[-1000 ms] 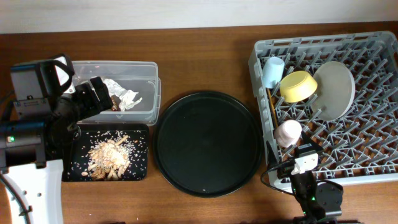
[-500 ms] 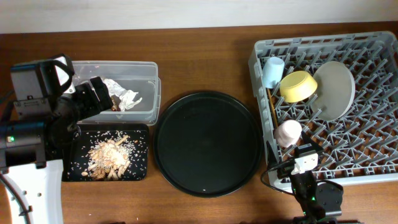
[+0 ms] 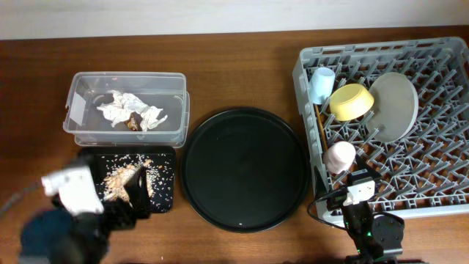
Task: Sort waste into correct bins and load items into the dishwasher rack
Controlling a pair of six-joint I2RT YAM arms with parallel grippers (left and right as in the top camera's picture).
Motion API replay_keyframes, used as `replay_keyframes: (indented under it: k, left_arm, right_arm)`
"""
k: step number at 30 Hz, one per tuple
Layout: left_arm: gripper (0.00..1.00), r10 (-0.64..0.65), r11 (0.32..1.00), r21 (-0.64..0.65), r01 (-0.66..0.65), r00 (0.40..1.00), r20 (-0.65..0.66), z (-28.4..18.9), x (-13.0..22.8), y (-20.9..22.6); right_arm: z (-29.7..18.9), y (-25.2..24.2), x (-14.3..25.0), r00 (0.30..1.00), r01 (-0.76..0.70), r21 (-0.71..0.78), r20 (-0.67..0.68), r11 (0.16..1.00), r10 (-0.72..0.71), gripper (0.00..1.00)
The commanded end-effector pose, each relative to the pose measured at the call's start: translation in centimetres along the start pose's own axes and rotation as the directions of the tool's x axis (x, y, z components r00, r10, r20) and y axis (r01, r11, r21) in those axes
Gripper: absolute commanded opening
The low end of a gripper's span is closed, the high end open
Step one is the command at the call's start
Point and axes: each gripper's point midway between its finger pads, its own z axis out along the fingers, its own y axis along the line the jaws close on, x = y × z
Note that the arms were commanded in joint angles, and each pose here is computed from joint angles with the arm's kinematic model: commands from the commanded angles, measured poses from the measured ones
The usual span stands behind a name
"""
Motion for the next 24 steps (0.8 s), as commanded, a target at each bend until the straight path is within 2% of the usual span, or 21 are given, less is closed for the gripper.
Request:
replay_keyframes:
  k: [1, 4, 7, 12, 15, 20, 23, 24]
  left_arm:
    - [0.99, -0.096, 0.995, 0.043, 0.094, 0.995, 0.042, 2.0, 5.1, 0.9]
    - [0.99, -0.105, 0.991, 0.104, 0.088, 0.98, 0.169, 4.1, 6.2, 1.0]
    - [0.99, -0.109, 0.977, 0.21, 0.042, 0.94, 0.322, 6.5, 6.3, 0.1]
    - [0.99, -0.121, 0.962, 0.272, -0.012, 0.875, 0.469, 8.7, 6.5, -0.2]
    - [0.99, -0.121, 0.962, 0.272, -0.013, 0.874, 0.47, 9.8, 7.8, 0.2]
    - [0.99, -0.09, 0.972, 0.237, -0.005, 0.918, 0.386, 11.6, 10.7, 1.0]
    - [0.99, -0.007, 0.981, 0.188, -0.056, 0.949, 0.316, 12.4, 13.0, 1.6]
    - [0.99, 0.04, 0.981, 0.168, -0.101, 0.941, 0.336, 12.3, 12.7, 1.7]
  right_arm:
    - [0.0, 0.1, 0.2, 1.0, -0.012, -0.001, -0.003, 1.0, 0.012, 0.99]
    - [0.0, 0.1, 0.2, 1.0, -0.012, -0.001, -0.003, 1.0, 0.012, 0.99]
    - [0.0, 0.1, 0.2, 1.0, -0.012, -0.001, -0.003, 1.0, 0.012, 0.99]
    - [0.0, 0.1, 0.2, 1.0, -0.012, -0.001, -0.003, 1.0, 0.012, 0.99]
    - [0.0, 0.1, 0.2, 1.0, -0.012, -0.001, -0.003, 1.0, 0.012, 0.98]
    - [0.0, 0.1, 0.2, 1.0, -0.012, -0.001, -0.003, 1.0, 0.012, 0.99]
    - [0.0, 0.1, 0.2, 1.0, -0.012, -0.001, -0.004, 1.0, 0.012, 0.99]
    - [0.0, 0.1, 0.2, 1.0, -0.012, -0.002, -0.004, 1.0, 0.012, 0.99]
